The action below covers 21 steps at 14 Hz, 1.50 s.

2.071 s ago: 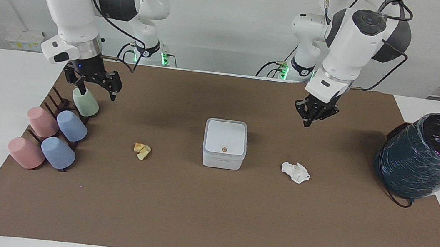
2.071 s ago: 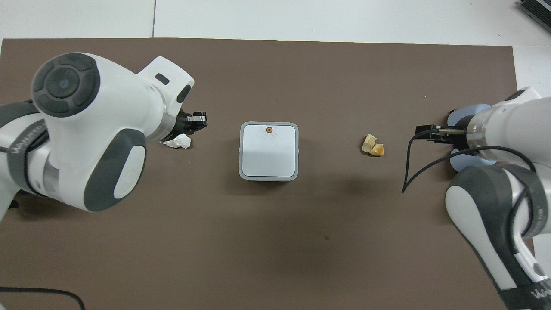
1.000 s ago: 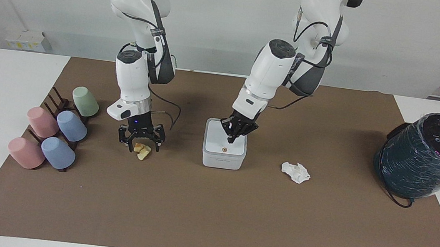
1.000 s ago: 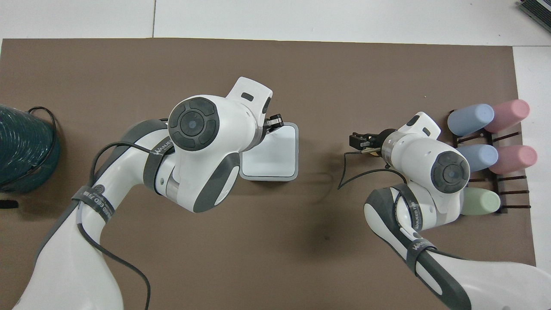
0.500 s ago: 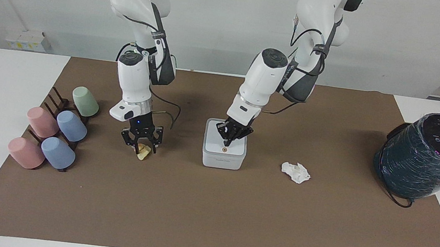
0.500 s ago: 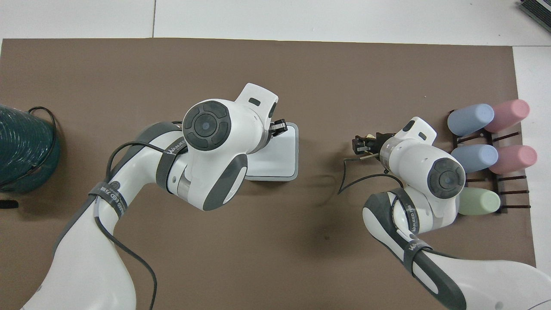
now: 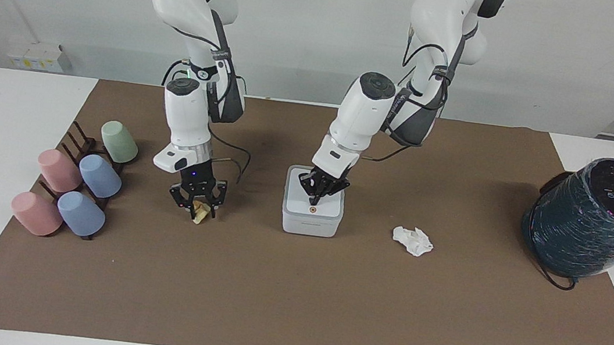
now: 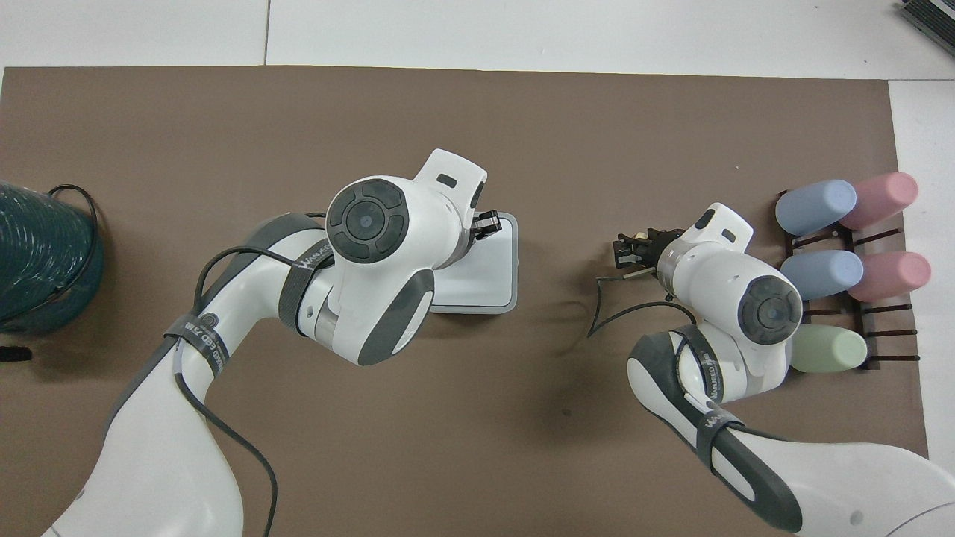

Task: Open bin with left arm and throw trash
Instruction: 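Open the lid with the left gripper while the right gripper grasps the scrap, then drop the yellow scrap into the open bin with the right gripper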

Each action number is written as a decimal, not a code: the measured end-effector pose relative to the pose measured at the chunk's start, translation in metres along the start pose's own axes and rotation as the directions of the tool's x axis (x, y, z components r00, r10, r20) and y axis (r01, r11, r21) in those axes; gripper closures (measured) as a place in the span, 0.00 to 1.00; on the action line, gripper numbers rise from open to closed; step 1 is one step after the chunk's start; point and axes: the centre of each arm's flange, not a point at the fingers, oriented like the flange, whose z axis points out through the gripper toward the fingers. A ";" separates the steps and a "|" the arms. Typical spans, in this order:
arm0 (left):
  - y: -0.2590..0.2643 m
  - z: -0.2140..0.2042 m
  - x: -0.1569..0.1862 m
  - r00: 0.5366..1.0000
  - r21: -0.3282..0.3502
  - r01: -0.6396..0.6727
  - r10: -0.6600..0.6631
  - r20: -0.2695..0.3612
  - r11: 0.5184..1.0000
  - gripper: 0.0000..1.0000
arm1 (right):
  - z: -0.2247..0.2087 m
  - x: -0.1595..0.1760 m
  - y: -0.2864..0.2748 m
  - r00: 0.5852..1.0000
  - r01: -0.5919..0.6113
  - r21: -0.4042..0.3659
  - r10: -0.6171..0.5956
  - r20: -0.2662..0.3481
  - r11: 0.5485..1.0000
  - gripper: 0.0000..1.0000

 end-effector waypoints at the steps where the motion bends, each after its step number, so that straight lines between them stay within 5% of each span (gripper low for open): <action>1: 0.001 -0.004 0.001 1.000 0.008 0.000 0.000 0.008 1.000 0.99 | 0.000 0.000 -0.002 1.000 0.002 0.001 -0.002 0.001 1.000 0.67; 4: -0.004 -0.040 0.024 0.998 0.081 0.024 -0.029 0.059 0.996 0.99 | 0.000 0.000 -0.005 1.000 0.008 0.005 -0.008 0.001 1.000 0.98; 8: -0.039 -0.098 0.071 0.996 0.179 0.055 -0.066 0.058 0.982 0.99 | -0.015 0.011 -0.006 0.999 -0.041 0.006 0.041 -0.031 0.999 0.98; 11: -0.069 -0.104 0.094 0.997 0.194 0.016 -0.031 0.071 0.981 0.99 | -0.046 0.050 -0.011 0.969 -0.230 0.031 0.232 -0.087 0.973 0.98; 13: -0.092 -0.106 0.111 0.996 0.197 -0.047 0.030 0.088 0.979 0.99 | -0.065 0.075 -0.026 0.927 -0.369 0.042 0.371 -0.049 0.928 0.98; 17: -0.146 -0.103 0.139 0.979 0.196 -0.180 0.157 0.127 0.964 0.58 | -0.108 0.115 -0.099 0.798 -0.601 0.038 0.598 0.069 0.798 0.98; 19: -0.163 -0.093 0.141 0.978 0.189 -0.199 0.181 0.108 0.962 0.32 | -0.119 0.120 -0.136 0.697 -0.717 0.085 0.706 0.125 0.692 0.98; 21: -0.174 -0.072 0.132 0.974 0.183 -0.224 0.211 0.088 0.957 0.09 | -0.120 0.118 -0.167 0.652 -0.757 0.107 0.737 0.177 0.645 0.98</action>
